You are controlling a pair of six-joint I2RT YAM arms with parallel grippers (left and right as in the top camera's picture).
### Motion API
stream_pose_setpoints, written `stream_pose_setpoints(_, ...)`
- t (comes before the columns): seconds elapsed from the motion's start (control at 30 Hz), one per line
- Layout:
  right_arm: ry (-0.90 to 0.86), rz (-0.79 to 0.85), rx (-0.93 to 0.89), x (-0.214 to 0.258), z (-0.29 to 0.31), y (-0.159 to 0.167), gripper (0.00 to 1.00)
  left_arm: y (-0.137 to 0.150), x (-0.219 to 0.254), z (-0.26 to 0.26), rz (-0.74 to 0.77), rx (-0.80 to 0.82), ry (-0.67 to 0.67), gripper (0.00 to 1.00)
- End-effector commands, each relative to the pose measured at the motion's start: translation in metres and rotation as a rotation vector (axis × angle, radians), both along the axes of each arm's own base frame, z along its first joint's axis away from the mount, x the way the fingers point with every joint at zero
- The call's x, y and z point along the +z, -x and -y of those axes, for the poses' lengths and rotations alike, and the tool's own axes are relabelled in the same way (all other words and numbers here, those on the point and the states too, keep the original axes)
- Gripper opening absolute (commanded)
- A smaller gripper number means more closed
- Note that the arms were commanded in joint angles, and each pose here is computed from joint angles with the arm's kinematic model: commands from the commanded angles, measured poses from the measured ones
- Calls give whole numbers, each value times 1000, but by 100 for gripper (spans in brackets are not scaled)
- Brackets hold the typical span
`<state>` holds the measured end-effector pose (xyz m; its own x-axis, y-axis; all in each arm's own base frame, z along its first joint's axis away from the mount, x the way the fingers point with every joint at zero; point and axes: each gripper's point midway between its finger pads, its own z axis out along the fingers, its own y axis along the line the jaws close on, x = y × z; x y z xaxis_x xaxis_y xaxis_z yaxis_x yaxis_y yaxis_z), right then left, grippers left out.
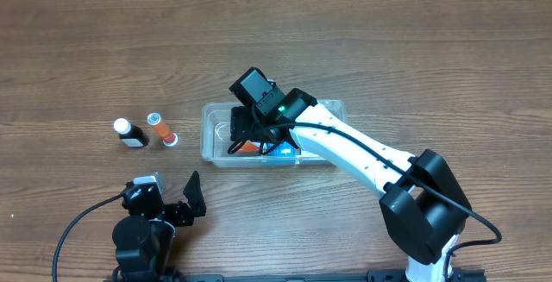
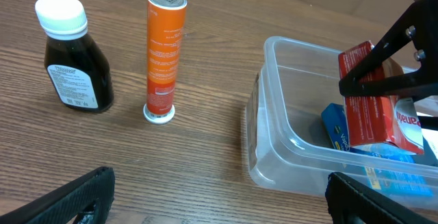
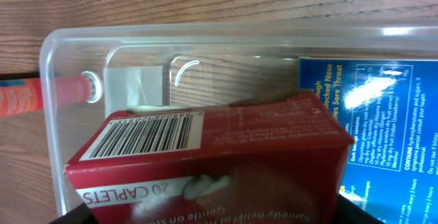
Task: Pack container
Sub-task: 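Carry the red box over the container and lower it in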
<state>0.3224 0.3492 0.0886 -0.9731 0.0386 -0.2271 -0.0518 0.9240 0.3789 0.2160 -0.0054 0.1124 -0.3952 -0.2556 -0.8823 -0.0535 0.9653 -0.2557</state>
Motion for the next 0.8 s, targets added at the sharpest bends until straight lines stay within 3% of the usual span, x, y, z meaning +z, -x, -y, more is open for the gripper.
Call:
stream_pose_setpoints(0.0,-31,-2,16,7,-5,1,71,0,1,-4,10,14,-17,100)
stream_pose_setpoints(0.1,-36,-2,27,7,-7,2,74,0,1,-4,10,14,-17,100)
stream_pose_setpoints(0.17,-35,4,43,7,-7,2,82,0,1,-4,10,15,-17,100)
stream_pose_setpoints(0.57,-31,59,114,25,-5,2,71,0,1,-4,10,14,-17,100)
stream_pose_setpoints(0.67,-43,83,141,37,-5,4,63,0,1,-4,10,14,-17,100)
stream_pose_setpoints(0.77,-81,102,216,52,-12,13,37,0,1,-4,10,15,-17,100)
